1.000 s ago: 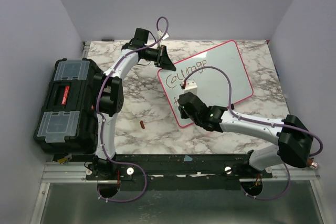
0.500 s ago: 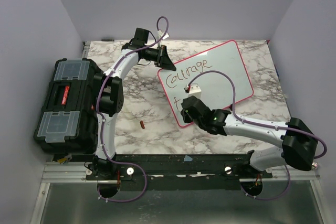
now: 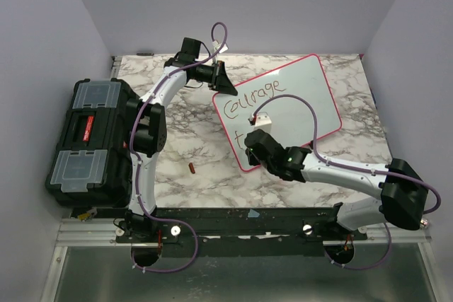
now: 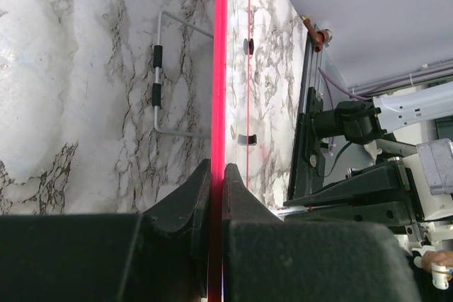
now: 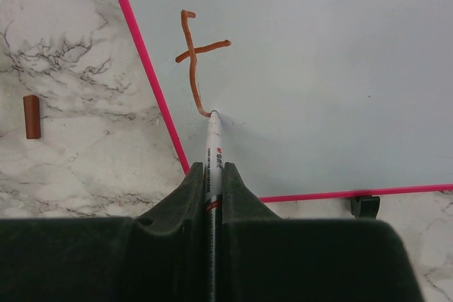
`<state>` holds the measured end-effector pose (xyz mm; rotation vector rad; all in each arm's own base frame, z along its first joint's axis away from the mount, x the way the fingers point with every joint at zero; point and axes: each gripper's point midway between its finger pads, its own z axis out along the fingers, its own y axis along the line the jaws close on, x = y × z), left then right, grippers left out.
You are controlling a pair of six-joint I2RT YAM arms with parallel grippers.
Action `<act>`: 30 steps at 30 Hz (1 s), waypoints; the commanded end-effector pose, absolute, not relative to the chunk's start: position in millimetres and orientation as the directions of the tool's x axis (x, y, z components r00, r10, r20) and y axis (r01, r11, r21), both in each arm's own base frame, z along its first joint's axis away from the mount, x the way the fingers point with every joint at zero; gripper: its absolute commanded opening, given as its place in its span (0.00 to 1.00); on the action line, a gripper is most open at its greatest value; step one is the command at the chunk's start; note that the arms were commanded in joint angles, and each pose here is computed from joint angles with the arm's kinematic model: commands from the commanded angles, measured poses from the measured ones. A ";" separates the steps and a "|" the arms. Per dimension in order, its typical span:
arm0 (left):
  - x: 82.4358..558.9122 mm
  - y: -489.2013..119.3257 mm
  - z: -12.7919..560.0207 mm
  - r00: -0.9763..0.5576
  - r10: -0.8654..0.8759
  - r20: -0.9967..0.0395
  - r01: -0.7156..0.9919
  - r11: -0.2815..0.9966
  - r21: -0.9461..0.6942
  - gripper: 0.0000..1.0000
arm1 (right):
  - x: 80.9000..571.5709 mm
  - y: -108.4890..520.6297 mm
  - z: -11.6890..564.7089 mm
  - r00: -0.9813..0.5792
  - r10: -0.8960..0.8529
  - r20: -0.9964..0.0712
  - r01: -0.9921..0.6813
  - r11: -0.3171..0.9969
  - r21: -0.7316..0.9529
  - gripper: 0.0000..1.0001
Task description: Write a sentence on the whiteboard
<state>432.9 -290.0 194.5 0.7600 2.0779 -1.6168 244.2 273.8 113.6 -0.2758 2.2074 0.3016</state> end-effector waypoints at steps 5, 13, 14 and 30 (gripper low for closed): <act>441.4 -288.8 202.7 -0.675 0.172 -0.717 0.737 0.170 -0.654 0.00 | 263.6 257.2 132.2 -0.542 -0.165 -0.824 -0.251 0.968 -0.029 0.01; 441.5 -288.8 202.8 -0.674 0.172 -0.718 0.738 0.170 -0.653 0.00 | 271.5 259.7 169.3 -0.477 -0.147 -0.866 -0.259 0.966 -0.021 0.01; 441.5 -288.8 203.0 -0.674 0.172 -0.718 0.739 0.170 -0.652 0.00 | 271.9 259.8 172.4 -0.469 -0.142 -0.872 -0.259 0.966 -0.018 0.01; 441.6 -288.9 202.6 -0.675 0.172 -0.717 0.737 0.170 -0.654 0.00 | 288.6 259.5 170.5 -0.462 -0.137 -0.876 -0.237 0.971 -0.027 0.01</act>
